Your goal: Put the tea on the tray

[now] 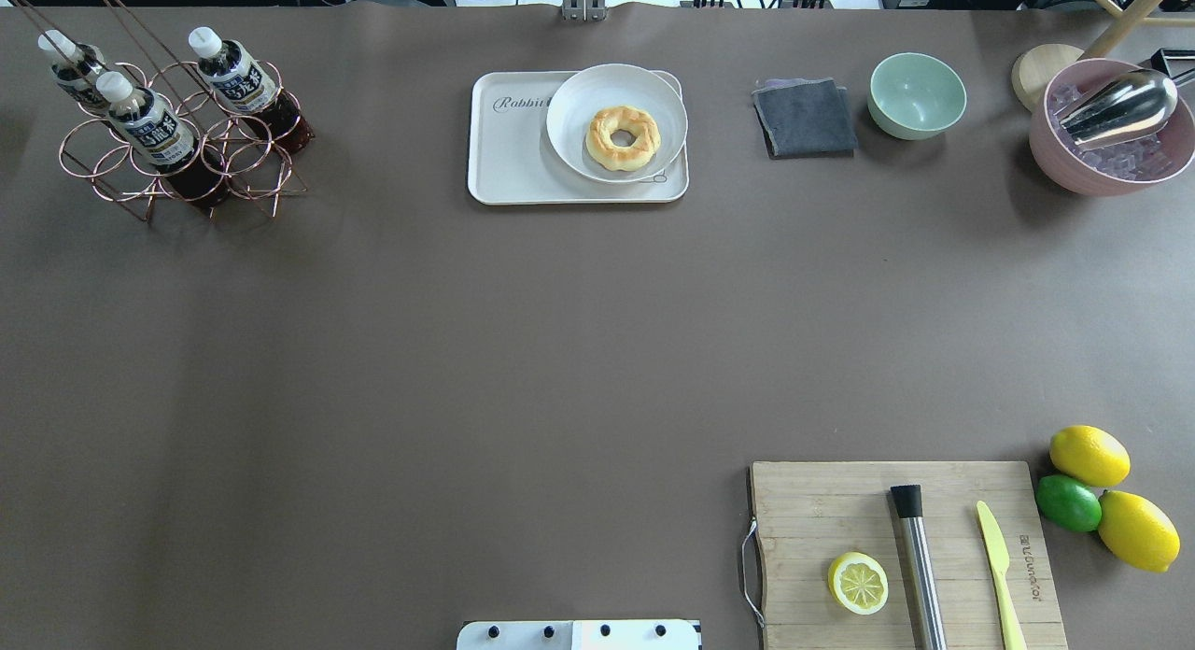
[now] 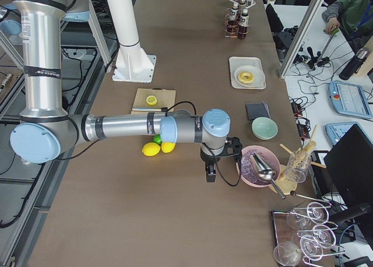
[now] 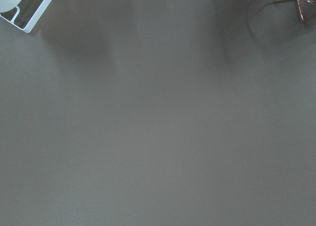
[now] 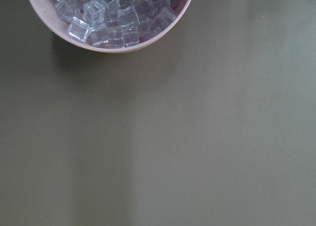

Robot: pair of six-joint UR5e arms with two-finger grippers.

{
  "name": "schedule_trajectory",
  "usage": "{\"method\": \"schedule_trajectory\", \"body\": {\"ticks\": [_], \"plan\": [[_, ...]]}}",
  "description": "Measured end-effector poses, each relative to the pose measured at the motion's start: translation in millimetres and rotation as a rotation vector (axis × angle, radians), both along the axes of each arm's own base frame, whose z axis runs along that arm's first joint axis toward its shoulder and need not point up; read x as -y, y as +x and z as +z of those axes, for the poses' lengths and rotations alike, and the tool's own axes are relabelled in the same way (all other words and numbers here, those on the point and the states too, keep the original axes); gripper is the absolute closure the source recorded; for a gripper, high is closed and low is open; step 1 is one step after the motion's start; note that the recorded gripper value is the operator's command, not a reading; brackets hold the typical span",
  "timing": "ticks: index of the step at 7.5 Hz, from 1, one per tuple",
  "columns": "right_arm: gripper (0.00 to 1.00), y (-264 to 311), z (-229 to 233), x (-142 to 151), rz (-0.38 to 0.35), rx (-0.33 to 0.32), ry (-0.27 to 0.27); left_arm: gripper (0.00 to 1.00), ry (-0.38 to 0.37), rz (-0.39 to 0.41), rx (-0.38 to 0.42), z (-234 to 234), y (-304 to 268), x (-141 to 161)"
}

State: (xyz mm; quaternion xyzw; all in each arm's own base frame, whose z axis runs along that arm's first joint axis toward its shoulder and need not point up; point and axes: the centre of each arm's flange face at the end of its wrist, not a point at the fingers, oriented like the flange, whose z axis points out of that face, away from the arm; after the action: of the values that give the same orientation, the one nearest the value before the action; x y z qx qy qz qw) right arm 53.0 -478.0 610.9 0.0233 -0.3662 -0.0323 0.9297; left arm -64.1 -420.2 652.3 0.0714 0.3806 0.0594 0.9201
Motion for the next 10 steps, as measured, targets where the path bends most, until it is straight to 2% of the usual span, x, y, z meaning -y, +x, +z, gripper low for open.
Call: {"method": "schedule_trajectory", "body": {"ticks": [10], "plan": [[0.00, -0.3, 1.0, -1.3, -0.001, 0.001, -0.003, 0.02, 0.037, -0.004, -0.002, -18.0, -0.6, 5.4]]}}
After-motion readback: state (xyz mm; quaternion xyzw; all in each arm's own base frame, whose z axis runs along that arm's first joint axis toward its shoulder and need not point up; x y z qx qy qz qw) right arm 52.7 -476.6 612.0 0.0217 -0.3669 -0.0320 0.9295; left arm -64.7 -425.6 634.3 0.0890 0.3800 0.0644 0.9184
